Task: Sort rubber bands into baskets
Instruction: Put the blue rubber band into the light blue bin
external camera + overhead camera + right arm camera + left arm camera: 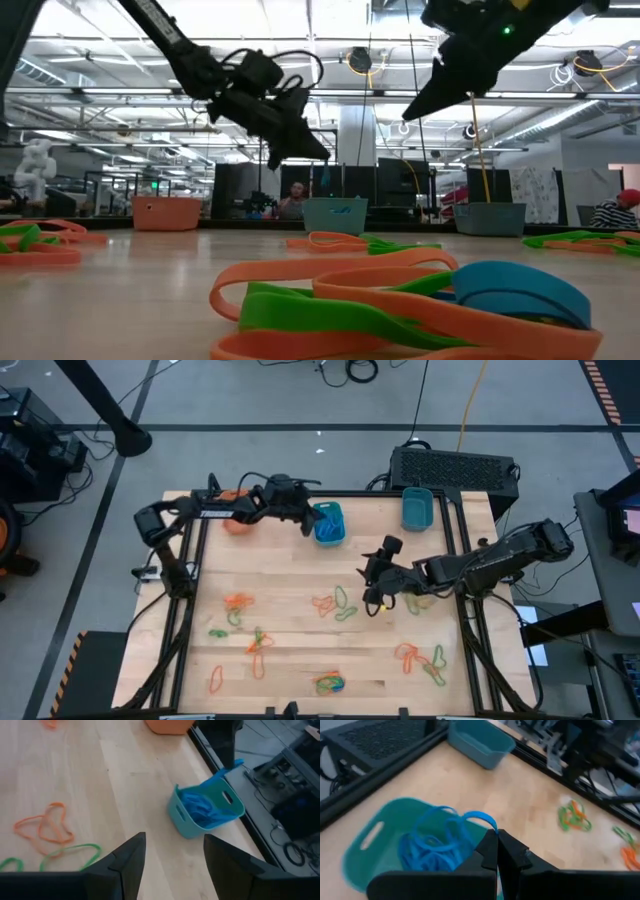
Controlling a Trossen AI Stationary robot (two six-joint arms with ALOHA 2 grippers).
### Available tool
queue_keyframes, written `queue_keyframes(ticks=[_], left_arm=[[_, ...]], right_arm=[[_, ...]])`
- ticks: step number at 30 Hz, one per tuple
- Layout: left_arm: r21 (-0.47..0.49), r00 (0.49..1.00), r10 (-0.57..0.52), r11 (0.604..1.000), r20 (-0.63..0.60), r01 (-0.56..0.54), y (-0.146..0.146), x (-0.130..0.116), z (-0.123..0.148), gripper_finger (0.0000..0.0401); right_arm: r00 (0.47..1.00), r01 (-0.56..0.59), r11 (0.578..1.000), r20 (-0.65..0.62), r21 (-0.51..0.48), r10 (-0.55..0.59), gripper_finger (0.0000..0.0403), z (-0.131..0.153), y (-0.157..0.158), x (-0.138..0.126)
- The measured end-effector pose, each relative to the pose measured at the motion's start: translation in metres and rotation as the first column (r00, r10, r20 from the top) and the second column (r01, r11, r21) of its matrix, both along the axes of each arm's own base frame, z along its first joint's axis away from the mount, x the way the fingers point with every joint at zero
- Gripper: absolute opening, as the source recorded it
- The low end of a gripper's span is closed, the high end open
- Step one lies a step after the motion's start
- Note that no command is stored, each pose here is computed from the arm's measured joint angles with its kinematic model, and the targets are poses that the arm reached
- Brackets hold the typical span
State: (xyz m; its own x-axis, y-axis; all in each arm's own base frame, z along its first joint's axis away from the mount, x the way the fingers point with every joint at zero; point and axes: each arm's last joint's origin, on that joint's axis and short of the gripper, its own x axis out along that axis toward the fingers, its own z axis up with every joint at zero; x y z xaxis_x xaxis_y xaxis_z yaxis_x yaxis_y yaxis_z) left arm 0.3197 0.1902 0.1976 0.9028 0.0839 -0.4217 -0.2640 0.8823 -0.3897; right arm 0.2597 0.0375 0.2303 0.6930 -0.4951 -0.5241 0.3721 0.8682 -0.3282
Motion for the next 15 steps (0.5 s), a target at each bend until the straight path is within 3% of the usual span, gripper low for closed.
queue_keyframes(ticks=[7,15], left_arm=[[-0.113,0.999,0.047,0.992,-0.026,-0.049,0.016,0.021,-0.016,0.0001],[-0.142,0.991,0.099,0.984,-0.094,-0.111,0.026,0.033,-0.013,0.0011]], right_arm=[[0.999,0.033,0.999,-0.002,0.000,-0.033,0.0192,0.000,-0.010,0.001],[0.999,0.036,0.999,-0.015,0.011,-0.035,0.0192,-0.001,-0.009,0.000]])
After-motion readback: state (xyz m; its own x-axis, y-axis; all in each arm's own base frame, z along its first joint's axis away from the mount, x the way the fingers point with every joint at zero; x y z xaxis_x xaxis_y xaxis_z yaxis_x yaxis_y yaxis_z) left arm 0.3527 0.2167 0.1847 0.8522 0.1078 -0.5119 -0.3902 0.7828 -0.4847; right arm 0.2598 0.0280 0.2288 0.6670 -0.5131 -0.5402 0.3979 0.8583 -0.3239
